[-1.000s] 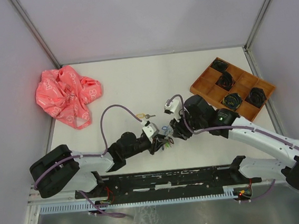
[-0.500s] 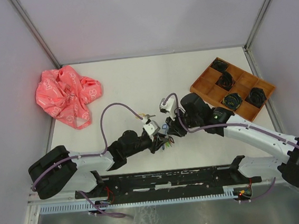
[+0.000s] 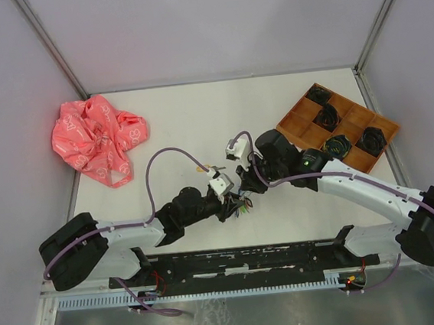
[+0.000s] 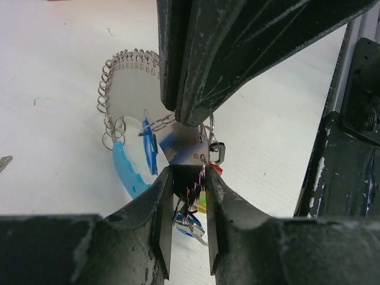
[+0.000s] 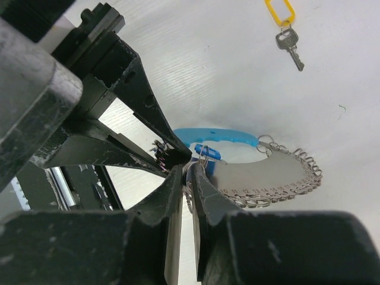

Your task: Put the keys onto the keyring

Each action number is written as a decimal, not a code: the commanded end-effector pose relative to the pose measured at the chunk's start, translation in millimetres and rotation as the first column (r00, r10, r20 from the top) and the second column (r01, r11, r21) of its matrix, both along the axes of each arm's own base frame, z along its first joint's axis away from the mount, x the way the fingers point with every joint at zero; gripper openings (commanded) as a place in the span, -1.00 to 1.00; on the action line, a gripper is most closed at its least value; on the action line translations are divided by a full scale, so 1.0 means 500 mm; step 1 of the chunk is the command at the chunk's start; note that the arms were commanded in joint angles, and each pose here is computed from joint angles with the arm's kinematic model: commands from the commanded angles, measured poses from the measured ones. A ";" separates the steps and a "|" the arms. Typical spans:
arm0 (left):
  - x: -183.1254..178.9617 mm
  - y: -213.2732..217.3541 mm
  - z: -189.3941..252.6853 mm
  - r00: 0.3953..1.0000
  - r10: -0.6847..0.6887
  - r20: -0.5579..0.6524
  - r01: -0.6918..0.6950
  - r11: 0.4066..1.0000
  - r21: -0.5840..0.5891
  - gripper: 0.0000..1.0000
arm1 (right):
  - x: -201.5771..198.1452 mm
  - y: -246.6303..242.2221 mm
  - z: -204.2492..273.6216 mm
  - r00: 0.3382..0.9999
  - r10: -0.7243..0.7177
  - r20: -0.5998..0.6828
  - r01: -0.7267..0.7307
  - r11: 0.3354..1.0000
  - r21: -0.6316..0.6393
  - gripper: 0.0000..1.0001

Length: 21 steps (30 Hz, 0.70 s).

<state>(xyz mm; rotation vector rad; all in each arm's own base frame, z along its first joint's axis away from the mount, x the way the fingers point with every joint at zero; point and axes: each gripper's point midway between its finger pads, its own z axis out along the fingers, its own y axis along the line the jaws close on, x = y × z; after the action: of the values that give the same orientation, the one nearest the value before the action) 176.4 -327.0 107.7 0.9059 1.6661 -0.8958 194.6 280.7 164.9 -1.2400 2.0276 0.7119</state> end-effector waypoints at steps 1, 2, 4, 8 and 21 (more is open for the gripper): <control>0.009 -0.007 0.033 1.000 0.023 0.008 -0.022 0.999 -0.030 -0.95 | 0.014 0.000 0.024 0.999 -0.003 0.039 0.003 1.000 -0.013 -0.68; 0.009 -0.007 0.033 1.000 0.023 0.008 -0.023 0.999 -0.027 -0.95 | 0.014 0.000 0.025 0.999 -0.002 0.037 0.003 1.000 -0.015 -0.69; 0.010 -0.009 0.034 1.000 0.022 0.007 -0.022 1.000 -0.023 -0.95 | 0.011 0.001 0.028 0.999 0.004 0.032 -0.004 1.000 -0.012 -0.68; 0.010 -0.010 0.037 1.000 0.022 0.006 -0.021 1.000 -0.023 -0.95 | 0.014 0.004 0.033 1.000 0.000 0.031 0.000 1.000 -0.007 -0.63; 0.009 -0.011 0.039 1.000 0.017 0.007 -0.017 1.000 -0.007 -0.95 | 0.032 0.005 0.025 0.999 -0.042 0.027 0.043 0.998 -0.034 -0.90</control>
<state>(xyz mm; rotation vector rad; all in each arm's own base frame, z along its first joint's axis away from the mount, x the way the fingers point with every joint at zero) 177.0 -326.7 108.0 0.9150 1.6979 -0.8774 199.4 274.8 157.5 -1.2528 2.0955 0.6456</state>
